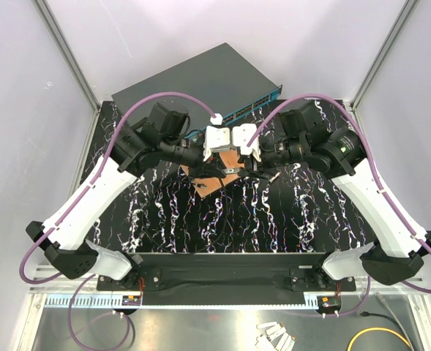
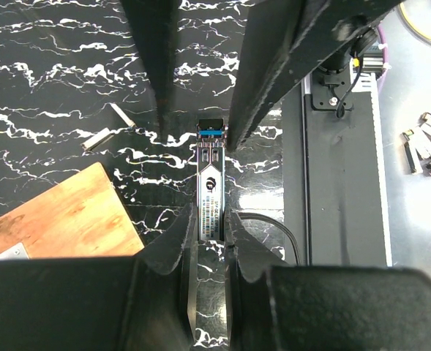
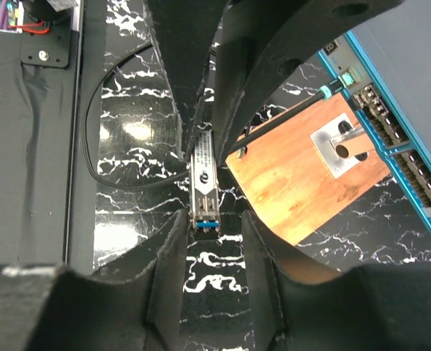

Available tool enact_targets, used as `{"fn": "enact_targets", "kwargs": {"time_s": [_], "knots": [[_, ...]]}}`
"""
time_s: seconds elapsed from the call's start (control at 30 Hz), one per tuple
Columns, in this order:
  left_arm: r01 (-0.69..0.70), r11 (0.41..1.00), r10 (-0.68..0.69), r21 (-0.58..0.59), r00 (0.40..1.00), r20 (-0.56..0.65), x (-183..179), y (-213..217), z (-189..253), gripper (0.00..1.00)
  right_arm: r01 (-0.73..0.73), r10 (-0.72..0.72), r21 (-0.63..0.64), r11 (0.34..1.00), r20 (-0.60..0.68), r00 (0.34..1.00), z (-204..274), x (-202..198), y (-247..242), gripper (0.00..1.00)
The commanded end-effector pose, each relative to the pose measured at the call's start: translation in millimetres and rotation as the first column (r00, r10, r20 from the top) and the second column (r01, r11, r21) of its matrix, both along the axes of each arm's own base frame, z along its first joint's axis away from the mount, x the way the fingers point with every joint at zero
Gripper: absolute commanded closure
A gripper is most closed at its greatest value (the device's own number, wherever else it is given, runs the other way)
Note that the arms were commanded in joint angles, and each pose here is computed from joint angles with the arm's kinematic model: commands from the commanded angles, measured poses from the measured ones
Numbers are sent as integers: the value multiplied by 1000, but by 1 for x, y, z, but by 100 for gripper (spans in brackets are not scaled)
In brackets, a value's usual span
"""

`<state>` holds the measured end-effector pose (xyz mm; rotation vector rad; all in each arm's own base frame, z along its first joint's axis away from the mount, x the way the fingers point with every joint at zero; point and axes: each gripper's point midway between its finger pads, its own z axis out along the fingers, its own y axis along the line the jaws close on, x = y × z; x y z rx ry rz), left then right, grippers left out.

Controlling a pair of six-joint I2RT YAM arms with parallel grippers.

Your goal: Insert the plug into the switch port

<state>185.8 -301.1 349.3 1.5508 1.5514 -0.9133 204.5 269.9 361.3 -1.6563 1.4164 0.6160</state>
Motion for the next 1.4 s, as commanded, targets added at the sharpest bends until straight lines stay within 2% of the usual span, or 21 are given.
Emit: {"fn": "enact_targets", "kwargs": {"time_s": [0.0,0.53,0.63,0.7,0.73,0.77,0.8,0.93,1.03,1.07,1.13,1.17,1.2,1.23,1.27,1.33,1.37], "knots": [[0,996,7,-84,997,81,0,-5,26,100,-7,7,-13,1000,9,1000,-5,-4,1,59],[6,995,1,-103,998,70,-2,-8,26,100,21,-24,69,997,33,999,11,-7,1,55],[6,995,0,-102,998,67,-2,-8,26,100,17,-19,74,997,30,999,12,-7,3,61],[8,995,-1,-104,998,65,-3,-8,27,98,15,-17,73,997,27,999,11,-7,3,72],[5,994,2,-106,998,64,-3,-7,27,96,15,-17,73,997,27,999,11,-7,3,80],[2,994,4,-108,998,58,-4,-7,27,89,15,-17,69,997,25,1000,10,-7,3,96],[0,994,6,-107,999,54,-5,-7,27,86,19,-21,67,998,26,999,9,-6,3,100],[-47,990,51,-132,998,28,-4,-3,27,66,47,-51,83,995,52,997,13,-3,0,100],[-129,973,120,-193,991,-58,2,6,31,51,82,-92,121,989,75,993,15,1,-2,100],[-146,965,112,-216,981,-161,-6,9,32,48,92,-107,155,984,90,990,22,3,-1,100],[-198,938,135,-285,965,-226,7,16,43,40,99,-121,184,978,109,987,29,3,-2,100],[-215,928,106,-306,936,-336,-2,17,50,38,102,-127,204,974,112,986,31,5,0,100],[-242,919,108,-311,914,-390,-2,22,44,36,99,-128,222,970,120,984,36,4,0,100],[-224,898,74,-378,926,-371,0,20,59,33,99,-129,232,968,117,985,35,4,1,100],[-251,887,50,-388,886,-460,-7,20,63,32,99,-136,267,959,124,983,43,6,4,100],[-264,858,23,-441,876,-481,-8,19,68,28,95,-137,299,950,123,983,48,4,6,100],[-299,849,8,-436,832,-555,-11,18,71,27,76,-122,324,943,125,985,53,2,9,100]]}}
